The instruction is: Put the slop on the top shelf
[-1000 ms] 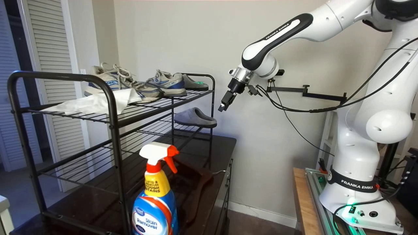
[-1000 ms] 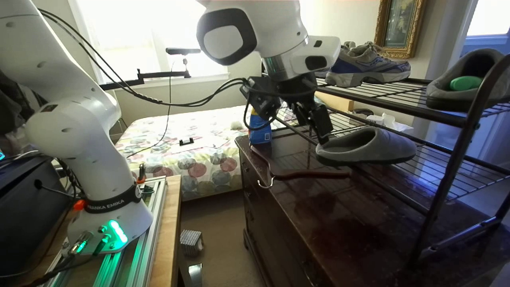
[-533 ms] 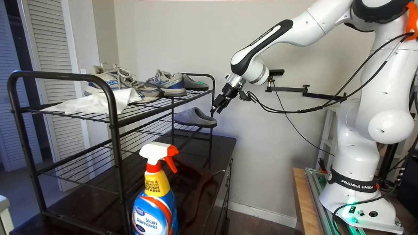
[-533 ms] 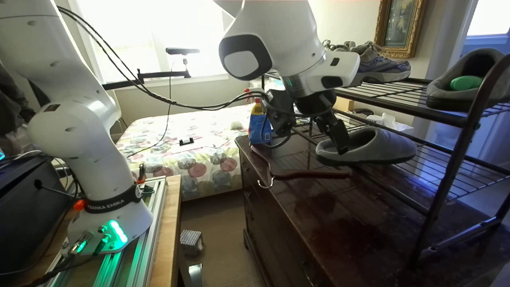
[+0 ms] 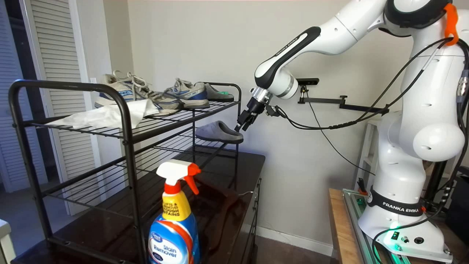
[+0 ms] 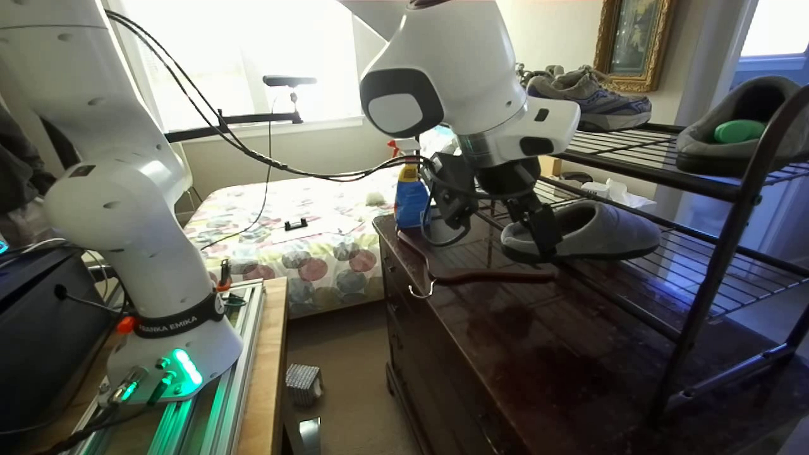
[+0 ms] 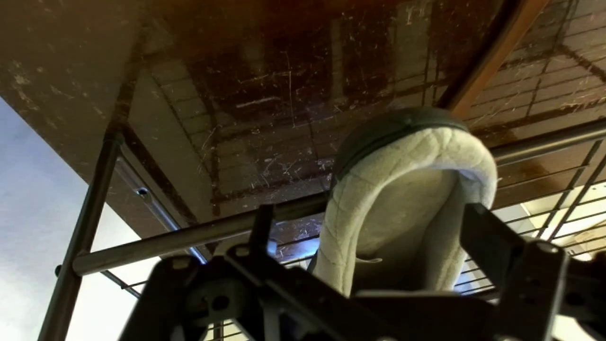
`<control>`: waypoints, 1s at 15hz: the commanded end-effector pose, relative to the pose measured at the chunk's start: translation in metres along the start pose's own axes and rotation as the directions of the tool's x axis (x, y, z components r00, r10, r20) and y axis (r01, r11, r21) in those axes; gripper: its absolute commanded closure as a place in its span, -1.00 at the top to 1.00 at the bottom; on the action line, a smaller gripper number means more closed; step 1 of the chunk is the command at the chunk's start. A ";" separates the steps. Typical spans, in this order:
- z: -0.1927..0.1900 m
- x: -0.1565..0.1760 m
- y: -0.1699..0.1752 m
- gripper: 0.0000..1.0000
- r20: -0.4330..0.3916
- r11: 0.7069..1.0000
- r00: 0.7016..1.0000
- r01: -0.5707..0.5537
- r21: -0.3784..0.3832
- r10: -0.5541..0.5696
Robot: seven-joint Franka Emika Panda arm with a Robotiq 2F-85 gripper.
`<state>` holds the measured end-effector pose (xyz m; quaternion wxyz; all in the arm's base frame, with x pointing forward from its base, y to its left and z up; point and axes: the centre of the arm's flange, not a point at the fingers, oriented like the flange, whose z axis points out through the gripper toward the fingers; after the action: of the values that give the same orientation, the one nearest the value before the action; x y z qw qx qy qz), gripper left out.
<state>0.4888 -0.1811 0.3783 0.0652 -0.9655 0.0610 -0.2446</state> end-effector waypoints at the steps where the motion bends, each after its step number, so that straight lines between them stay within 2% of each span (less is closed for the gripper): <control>1: 0.008 0.005 0.011 1.00 -0.102 1.000 0.995 0.017 0.004 -0.016; 6: 0.010 0.006 0.021 1.00 -0.211 1.000 0.978 0.013 0.010 -0.011; 11: 0.027 0.008 0.023 1.00 -0.250 1.000 0.968 0.004 0.023 0.001; 15: 0.050 0.024 0.024 1.00 -0.294 0.999 0.955 -0.043 0.017 0.046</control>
<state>0.5003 -0.1998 0.3647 0.0780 -0.9253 0.0740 -0.3637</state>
